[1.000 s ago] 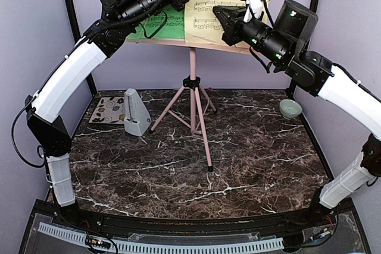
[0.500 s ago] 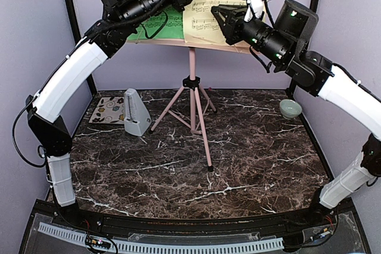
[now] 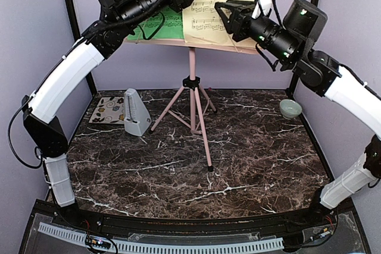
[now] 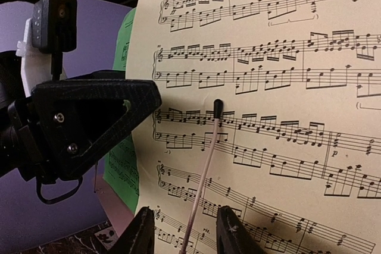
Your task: Set up the instrument practice props
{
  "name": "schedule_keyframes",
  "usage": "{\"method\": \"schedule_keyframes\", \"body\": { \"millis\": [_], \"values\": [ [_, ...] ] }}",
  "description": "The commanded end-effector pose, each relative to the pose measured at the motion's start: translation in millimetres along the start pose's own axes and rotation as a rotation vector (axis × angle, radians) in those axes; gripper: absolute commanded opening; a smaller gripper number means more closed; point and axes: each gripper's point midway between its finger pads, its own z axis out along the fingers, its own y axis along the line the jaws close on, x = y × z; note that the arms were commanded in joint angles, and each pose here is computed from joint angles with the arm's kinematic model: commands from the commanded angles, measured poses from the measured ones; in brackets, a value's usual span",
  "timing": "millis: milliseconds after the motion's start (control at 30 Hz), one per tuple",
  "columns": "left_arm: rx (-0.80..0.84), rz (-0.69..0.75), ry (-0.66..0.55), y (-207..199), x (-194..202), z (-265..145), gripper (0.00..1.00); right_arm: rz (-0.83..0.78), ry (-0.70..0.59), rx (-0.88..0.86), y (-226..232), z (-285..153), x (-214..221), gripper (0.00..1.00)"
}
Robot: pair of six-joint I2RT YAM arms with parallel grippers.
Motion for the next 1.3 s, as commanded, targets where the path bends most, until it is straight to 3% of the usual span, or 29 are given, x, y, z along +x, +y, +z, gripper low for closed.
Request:
{"method": "schedule_keyframes", "body": {
  "millis": [0,200,333,433,700,733,833,967,1100,1267],
  "values": [
    [-0.045,0.016,-0.051,1,-39,-23,0.45,0.010,-0.081,0.016,-9,-17,-33,0.41],
    [-0.098,0.006,-0.044,8,-36,-29,0.36,0.031,-0.095,0.029,-14,-30,-41,0.49],
    [-0.114,0.008,-0.049,12,-35,-27,0.12,0.039,-0.087,0.050,-19,-38,-39,0.52],
    [-0.126,0.023,-0.061,15,-37,-25,0.00,0.049,-0.080,0.055,-21,-44,-38,0.52],
    [-0.068,0.017,-0.070,8,-34,-13,0.00,0.053,-0.071,0.064,-25,-55,-40,0.61],
    [-0.069,0.017,-0.072,8,-35,-13,0.01,0.053,-0.071,0.063,-25,-56,-41,0.63],
    [-0.078,0.023,-0.072,9,-42,-18,0.22,0.056,-0.074,0.057,-25,-59,-45,0.72],
    [-0.085,0.035,-0.062,6,-50,-30,0.39,0.061,-0.078,0.046,-24,-65,-49,0.77],
    [-0.110,0.024,-0.058,5,-60,-50,0.48,0.069,-0.070,0.049,-26,-72,-50,0.79],
    [-0.153,-0.001,-0.017,3,-59,-81,0.52,0.129,-0.055,0.135,-45,-90,-51,0.79]
  ]
}}
